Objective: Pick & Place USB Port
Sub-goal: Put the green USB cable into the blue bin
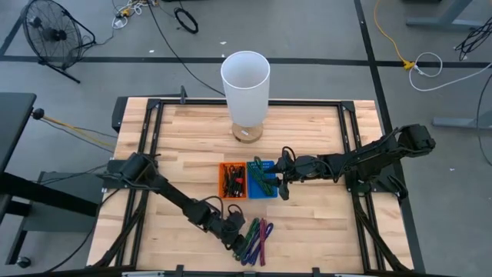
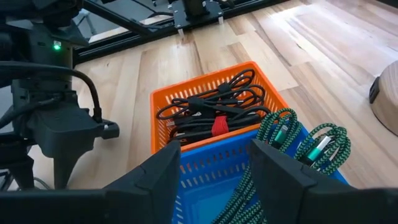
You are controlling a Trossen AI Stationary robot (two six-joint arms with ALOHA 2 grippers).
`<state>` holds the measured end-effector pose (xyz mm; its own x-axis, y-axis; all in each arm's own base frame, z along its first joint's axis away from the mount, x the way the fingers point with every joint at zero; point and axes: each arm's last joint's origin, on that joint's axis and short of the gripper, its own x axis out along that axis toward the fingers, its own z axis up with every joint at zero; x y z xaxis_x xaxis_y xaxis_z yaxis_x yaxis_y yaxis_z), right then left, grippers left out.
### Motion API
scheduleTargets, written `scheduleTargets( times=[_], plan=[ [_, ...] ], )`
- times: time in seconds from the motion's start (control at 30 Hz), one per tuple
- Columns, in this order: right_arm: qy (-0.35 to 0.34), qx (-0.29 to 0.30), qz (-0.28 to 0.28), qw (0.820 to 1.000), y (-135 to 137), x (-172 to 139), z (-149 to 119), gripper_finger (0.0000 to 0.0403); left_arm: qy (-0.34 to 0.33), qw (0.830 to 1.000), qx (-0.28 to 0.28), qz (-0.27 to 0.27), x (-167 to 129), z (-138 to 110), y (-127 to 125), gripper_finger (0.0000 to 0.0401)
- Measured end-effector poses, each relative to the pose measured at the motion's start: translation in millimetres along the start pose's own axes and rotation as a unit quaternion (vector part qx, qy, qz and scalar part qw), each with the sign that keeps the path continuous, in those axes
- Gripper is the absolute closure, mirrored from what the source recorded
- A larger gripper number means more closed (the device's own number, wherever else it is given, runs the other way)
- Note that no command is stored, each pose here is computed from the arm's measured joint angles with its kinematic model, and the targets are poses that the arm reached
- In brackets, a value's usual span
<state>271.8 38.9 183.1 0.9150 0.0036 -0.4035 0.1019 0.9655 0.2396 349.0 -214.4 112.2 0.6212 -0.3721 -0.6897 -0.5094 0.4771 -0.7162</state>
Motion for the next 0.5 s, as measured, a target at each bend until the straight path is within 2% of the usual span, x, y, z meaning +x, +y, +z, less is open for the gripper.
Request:
scheduleTargets(
  times=[0.2, 0.3, 0.4, 0.5],
  plan=[
    [-0.001, 0.000, -0.001, 1.000, -0.2, 0.0, 0.1, 0.0211, -0.001, 1.000, 0.007, 0.001, 3.5, 3.1, 2.9, 0.0270],
    [-0.001, -0.001, -0.001, 1.000, -0.2, 0.0, 0.2, 0.0211, 0.008, 1.000, 0.008, 0.004, 4.0, 3.7, 4.4, 0.0308],
    [-0.001, -0.002, -0.001, 1.000, -0.2, 0.0, 0.2, 0.0211, 0.015, 1.000, 0.008, 0.017, 4.0, 3.1, 6.8, 0.0374],
    [-0.001, -0.002, -0.001, 1.000, -0.2, 0.0, 0.1, 0.0211, 0.015, 1.000, 0.009, 0.019, 4.4, 3.0, 7.5, 0.0391]
  ],
)
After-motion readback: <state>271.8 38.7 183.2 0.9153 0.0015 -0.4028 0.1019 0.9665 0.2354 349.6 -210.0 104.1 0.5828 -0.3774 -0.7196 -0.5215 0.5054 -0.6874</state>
